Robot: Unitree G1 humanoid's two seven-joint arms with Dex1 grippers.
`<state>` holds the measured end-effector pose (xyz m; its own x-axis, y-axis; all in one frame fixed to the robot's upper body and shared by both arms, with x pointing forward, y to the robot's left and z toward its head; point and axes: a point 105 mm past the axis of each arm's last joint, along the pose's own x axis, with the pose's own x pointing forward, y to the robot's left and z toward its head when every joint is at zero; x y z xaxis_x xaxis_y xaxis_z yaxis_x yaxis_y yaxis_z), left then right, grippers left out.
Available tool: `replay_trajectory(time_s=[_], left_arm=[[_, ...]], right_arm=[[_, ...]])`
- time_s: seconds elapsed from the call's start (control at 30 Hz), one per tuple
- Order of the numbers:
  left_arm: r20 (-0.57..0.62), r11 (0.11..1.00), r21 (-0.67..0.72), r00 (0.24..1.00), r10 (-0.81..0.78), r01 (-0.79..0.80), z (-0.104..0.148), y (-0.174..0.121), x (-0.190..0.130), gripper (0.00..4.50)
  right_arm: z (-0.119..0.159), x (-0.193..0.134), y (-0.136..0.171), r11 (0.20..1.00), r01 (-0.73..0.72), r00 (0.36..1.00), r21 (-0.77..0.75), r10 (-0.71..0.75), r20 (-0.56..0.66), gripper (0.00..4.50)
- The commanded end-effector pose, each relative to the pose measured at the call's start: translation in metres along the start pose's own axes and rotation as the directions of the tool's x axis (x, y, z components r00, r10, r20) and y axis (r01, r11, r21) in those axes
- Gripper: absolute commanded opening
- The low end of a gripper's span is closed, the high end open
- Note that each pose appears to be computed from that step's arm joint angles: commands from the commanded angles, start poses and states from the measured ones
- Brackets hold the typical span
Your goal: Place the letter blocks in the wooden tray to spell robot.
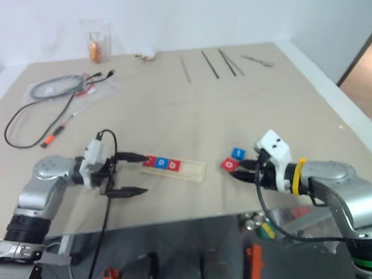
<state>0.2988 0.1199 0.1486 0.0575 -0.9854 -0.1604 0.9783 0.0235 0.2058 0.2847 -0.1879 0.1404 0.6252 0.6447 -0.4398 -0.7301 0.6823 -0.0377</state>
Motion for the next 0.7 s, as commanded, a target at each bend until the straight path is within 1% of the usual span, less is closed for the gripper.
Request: replay_trajectory(time_s=[0.03,0.13,0.23,0.37,0.57,0.7], left_arm=[[0.009,0.999,0.042,1.000,-0.008,0.008,0.009,0.003,0.000,4.50],[0.009,0.999,0.041,1.000,-0.012,0.011,0.009,0.003,0.001,4.50],[0.007,0.999,0.039,1.000,-0.014,0.013,0.009,0.002,0.001,4.50],[0.008,0.999,0.037,1.000,-0.011,0.011,0.008,0.002,0.000,4.50],[0.009,0.999,0.030,1.000,-0.013,0.013,0.007,0.001,0.000,4.50],[0.012,1.000,0.023,1.000,-0.019,0.019,0.006,0.001,0.002,4.50]], right_arm=[[0.001,0.006,0.009,1.000,-0.003,1.000,-0.020,0.003,0.010,1.18],[-0.003,0.010,0.005,0.999,0.031,0.999,0.006,-0.031,0.006,1.18],[-0.007,0.010,0.017,1.000,0.000,1.000,0.008,0.000,-0.008,1.18],[-0.009,0.009,0.024,0.999,0.011,1.000,0.030,-0.010,-0.021,1.18],[-0.007,0.009,0.030,0.990,0.072,0.997,0.120,-0.070,-0.020,1.18],[-0.007,0.013,0.041,0.985,0.090,0.996,0.149,-0.088,-0.025,1.18]])
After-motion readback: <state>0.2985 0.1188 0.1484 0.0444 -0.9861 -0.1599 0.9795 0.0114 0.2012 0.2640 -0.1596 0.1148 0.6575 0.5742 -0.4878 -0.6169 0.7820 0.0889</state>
